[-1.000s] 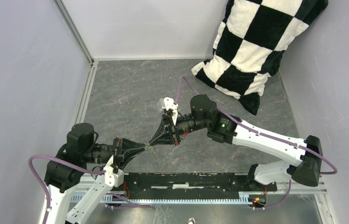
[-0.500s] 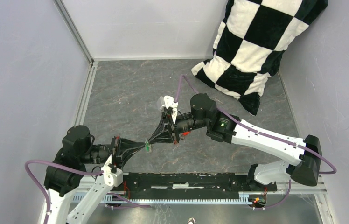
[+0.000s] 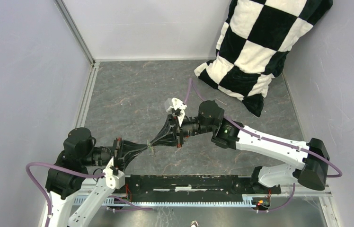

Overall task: Put the keys on the keyring
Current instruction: Adjust the key on the keyring.

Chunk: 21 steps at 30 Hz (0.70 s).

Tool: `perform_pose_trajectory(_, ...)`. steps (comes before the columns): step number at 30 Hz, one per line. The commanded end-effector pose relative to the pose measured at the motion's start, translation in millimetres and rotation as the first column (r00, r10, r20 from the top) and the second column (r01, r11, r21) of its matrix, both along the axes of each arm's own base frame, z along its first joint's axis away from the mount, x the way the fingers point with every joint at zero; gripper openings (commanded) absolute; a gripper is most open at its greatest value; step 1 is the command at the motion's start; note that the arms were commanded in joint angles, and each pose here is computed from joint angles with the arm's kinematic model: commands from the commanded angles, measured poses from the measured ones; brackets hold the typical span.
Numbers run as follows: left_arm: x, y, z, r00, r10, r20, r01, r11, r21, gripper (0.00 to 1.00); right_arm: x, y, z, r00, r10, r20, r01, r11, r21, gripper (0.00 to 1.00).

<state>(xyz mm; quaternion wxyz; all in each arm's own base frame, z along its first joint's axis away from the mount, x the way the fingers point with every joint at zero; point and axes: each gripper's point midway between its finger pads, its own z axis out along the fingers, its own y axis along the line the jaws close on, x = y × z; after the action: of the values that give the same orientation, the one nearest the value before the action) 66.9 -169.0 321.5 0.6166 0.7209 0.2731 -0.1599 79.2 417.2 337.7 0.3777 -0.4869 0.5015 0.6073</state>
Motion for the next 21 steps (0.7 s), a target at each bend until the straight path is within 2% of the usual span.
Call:
perform_pose_trajectory(1, -5.0, -2.0, 3.5, 1.0, -0.021, -0.009, 0.021, 0.999, -0.024, 0.02, -0.7, -10.0, 46.7, 0.999, -0.039, 0.009, 0.037, 0.981, 0.189, 0.01)
perform_pose_trajectory(12, -7.3, -3.0, 2.7, 0.999, -0.036, -0.014, 0.036, 0.999, -0.028, 0.02, -1.9, -19.8, 56.8, 0.991, -0.079, -0.104, 0.113, 0.918, 0.379, 0.01)
perform_pose_trajectory(21, -8.8, -1.2, 6.9, 1.0, -0.025, -0.003, 0.024, 0.999, -0.034, 0.02, -6.8, -11.2, 49.9, 0.991, -0.09, -0.102, 0.123, 0.915, 0.384, 0.01)
